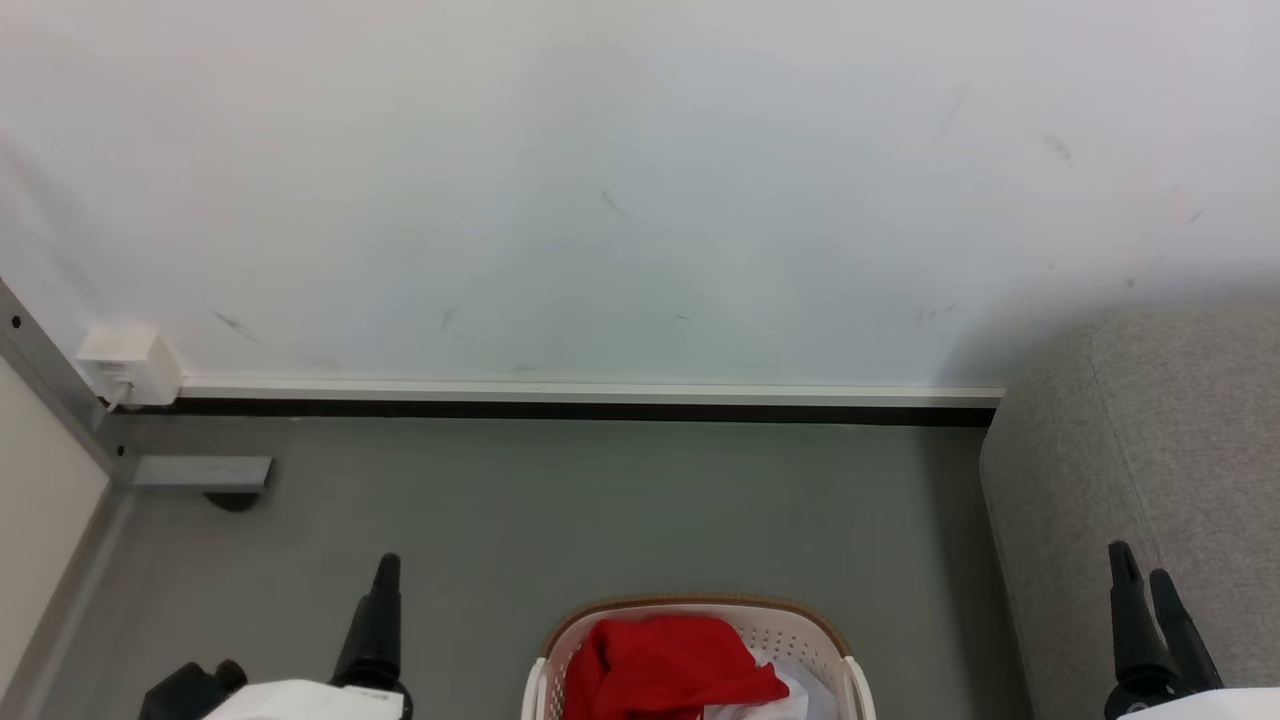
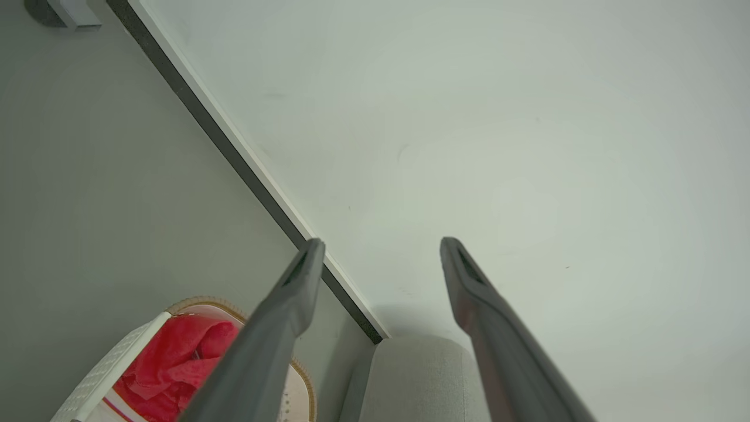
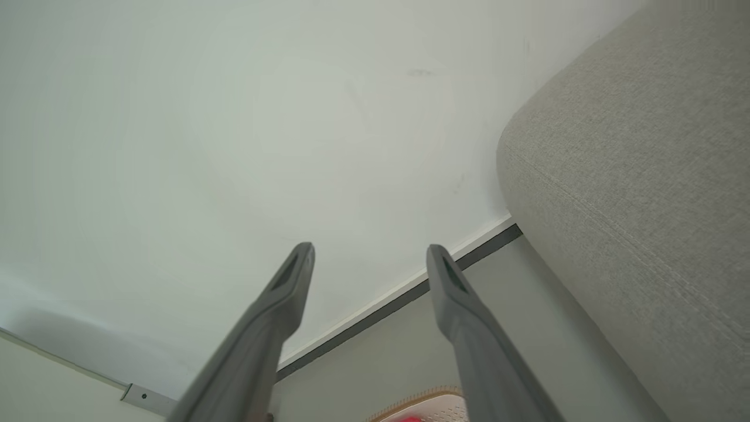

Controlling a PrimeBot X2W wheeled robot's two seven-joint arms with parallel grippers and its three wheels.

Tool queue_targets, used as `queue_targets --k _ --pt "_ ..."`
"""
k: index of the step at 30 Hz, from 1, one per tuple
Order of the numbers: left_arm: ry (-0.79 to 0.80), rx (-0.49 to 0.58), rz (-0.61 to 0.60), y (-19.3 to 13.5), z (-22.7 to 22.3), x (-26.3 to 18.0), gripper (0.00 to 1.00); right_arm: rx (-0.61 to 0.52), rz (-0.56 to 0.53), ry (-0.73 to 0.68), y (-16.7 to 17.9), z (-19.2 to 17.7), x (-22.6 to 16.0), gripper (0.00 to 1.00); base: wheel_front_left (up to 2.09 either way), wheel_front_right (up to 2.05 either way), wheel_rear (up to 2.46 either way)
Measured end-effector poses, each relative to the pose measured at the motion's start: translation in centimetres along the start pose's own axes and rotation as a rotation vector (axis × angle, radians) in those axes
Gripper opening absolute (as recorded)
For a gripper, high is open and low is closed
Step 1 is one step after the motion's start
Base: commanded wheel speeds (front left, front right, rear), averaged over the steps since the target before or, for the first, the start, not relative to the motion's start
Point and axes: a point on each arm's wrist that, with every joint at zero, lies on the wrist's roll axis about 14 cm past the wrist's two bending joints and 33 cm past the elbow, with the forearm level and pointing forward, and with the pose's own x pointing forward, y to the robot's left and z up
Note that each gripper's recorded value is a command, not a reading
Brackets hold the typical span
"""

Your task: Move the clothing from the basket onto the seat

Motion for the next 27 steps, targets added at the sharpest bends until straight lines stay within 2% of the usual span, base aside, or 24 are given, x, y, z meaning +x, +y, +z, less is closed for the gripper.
queue_targets --k 8,18,27 --pt "-0.008 0.146 -0.018 -0.7 -0.2 0.0 1.00 -0.161 0.031 0.004 0.5 0.1 0.1 1.00 0.00 0.00 0.00" --pt "-0.024 0.350 -0.054 -1.7 -0.6 -0.1 1.00 -0.310 0.066 0.003 1.1 0.0 0.1 1.00 0.00 0.00 0.00" --pt "-0.038 0.457 -0.075 -2.4 -0.9 -0.2 1.00 -0.424 0.096 0.008 1.4 -0.2 0.2 1.00 0.00 0.00 0.00"
